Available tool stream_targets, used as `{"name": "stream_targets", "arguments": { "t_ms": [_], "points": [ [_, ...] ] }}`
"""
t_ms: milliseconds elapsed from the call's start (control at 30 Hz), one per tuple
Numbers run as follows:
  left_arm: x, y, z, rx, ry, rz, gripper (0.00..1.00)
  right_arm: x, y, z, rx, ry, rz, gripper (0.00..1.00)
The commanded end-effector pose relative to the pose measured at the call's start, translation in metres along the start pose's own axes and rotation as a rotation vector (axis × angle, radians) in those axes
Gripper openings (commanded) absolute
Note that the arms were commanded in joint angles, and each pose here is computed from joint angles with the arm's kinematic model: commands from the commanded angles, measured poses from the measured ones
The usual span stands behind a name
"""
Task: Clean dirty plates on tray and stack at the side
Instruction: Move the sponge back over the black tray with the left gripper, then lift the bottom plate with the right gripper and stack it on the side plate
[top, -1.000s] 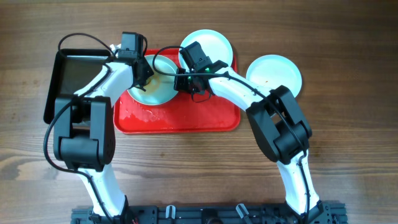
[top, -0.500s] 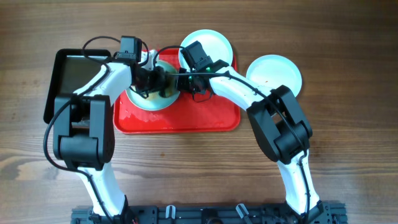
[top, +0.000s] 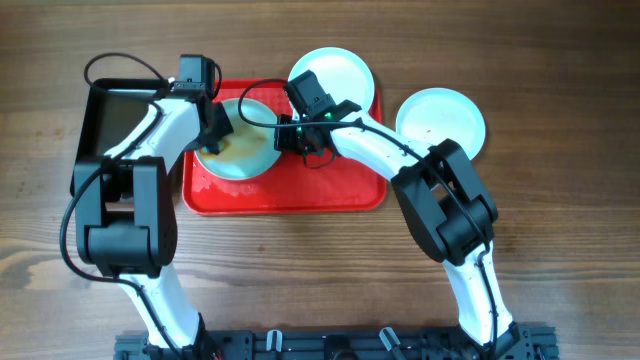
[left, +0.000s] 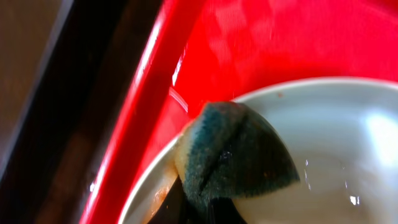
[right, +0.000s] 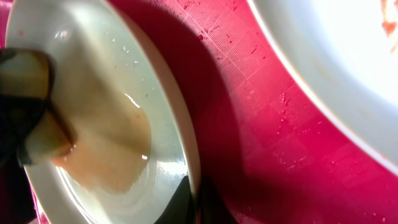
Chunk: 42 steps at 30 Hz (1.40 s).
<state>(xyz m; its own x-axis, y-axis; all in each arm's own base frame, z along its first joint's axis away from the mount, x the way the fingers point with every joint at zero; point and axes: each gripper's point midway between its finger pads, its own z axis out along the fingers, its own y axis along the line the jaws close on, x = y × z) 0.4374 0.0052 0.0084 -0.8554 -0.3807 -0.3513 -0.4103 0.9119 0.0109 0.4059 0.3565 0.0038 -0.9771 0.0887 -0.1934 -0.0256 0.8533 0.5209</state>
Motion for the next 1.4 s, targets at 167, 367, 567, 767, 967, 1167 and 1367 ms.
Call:
{"name": "stream_targets", "arguments": {
  "t_ms": [167, 367, 567, 767, 967, 1167, 1367],
  "points": [
    [0.012, -0.089, -0.004, 0.514, 0.087, 0.046, 0.04, 0.008, -0.033, 0.015, 0.083, 0.033, 0.028, 0.04],
    [-0.002, -0.097, -0.031, 0.680, 0.118, 0.006, 0.04, 0.009, -0.032, 0.015, 0.083, 0.034, 0.025, 0.04],
    [-0.066, -0.037, -0.099, 0.633, -0.076, -0.089, 0.04, 0.009, -0.032, 0.015, 0.077, 0.038, 0.023, 0.04],
    [-0.072, 0.041, -0.133, 0.340, -0.171, -0.186, 0.04, 0.003, -0.026, 0.015, 0.056, 0.014, -0.005, 0.31],
    [-0.050, 0.072, -0.116, 0.152, -0.111, -0.197, 0.04, 0.003, -0.030, 0.017, 0.075, 0.008, -0.006, 0.06],
    [-0.047, 0.074, -0.106, 0.135, -0.089, -0.197, 0.04, -0.001, -0.017, 0.005, 0.055, 0.026, -0.043, 0.04],
    [-0.042, 0.077, -0.103, 0.117, -0.064, -0.197, 0.04, -0.034, 0.027, -0.069, 0.026, -0.095, -0.281, 0.04]
  ]
}}
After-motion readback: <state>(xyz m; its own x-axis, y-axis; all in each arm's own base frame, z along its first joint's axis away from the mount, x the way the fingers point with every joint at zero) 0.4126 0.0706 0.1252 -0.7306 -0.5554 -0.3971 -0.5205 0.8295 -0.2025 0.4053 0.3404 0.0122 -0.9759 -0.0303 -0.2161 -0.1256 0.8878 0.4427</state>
